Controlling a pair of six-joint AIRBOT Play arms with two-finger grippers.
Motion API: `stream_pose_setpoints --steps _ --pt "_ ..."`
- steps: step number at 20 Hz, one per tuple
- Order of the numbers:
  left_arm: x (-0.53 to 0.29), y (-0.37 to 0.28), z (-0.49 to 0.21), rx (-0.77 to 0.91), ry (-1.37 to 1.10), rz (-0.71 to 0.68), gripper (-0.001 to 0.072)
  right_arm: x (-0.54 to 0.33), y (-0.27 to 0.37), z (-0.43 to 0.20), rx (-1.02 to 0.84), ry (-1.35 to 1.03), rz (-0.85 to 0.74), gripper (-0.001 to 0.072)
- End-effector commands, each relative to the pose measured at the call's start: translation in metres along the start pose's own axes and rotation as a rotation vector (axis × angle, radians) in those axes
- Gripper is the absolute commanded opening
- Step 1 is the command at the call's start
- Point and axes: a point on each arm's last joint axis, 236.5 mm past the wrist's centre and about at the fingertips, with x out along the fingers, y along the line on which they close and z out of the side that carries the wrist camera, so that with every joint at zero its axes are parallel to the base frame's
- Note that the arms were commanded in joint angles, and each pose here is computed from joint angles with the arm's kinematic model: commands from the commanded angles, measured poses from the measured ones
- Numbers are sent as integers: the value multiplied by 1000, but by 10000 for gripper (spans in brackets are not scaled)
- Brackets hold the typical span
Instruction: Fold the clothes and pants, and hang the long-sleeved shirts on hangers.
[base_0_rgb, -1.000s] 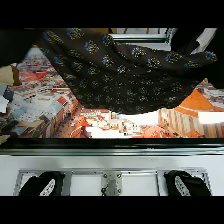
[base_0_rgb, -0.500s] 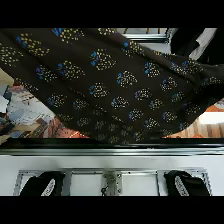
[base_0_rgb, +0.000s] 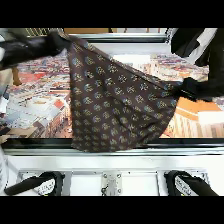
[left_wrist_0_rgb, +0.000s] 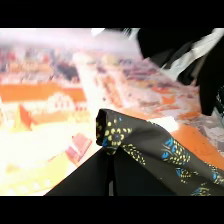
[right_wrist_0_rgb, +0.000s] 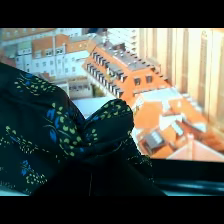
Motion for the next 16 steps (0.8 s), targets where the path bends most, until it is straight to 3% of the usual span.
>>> stream_pose_setpoints --steps 1,2,3,4,5,8,10,13,16 --pt "91 72 -34 -223 69 7 9 90 -38 55 23 -39 -33 26" --pt "104 82 -39 -264 70 6 139 102 -42 72 45 -75 -22 32" --pt "112 91 -42 -286 66 14 538 109 -43 86 61 -111 -9 165" --pt "114 100 -45 -291 70 28 693 110 -44 100 77 -151 6 412" --pt "111 107 -45 -292 77 38 686 105 -46 112 91 -194 16 573" --pt "77 122 -43 -287 131 58 679 67 -56 124 107 -272 5 584" --pt "40 144 -64 -227 227 158 668 38 -59 110 58 -267 -28 584" --pt "-21 189 -147 -244 385 380 669 12 -55 65 -61 -194 -81 584" --pt "-68 204 -265 -369 586 459 669 -1 -49 29 -73 -194 -78 584"
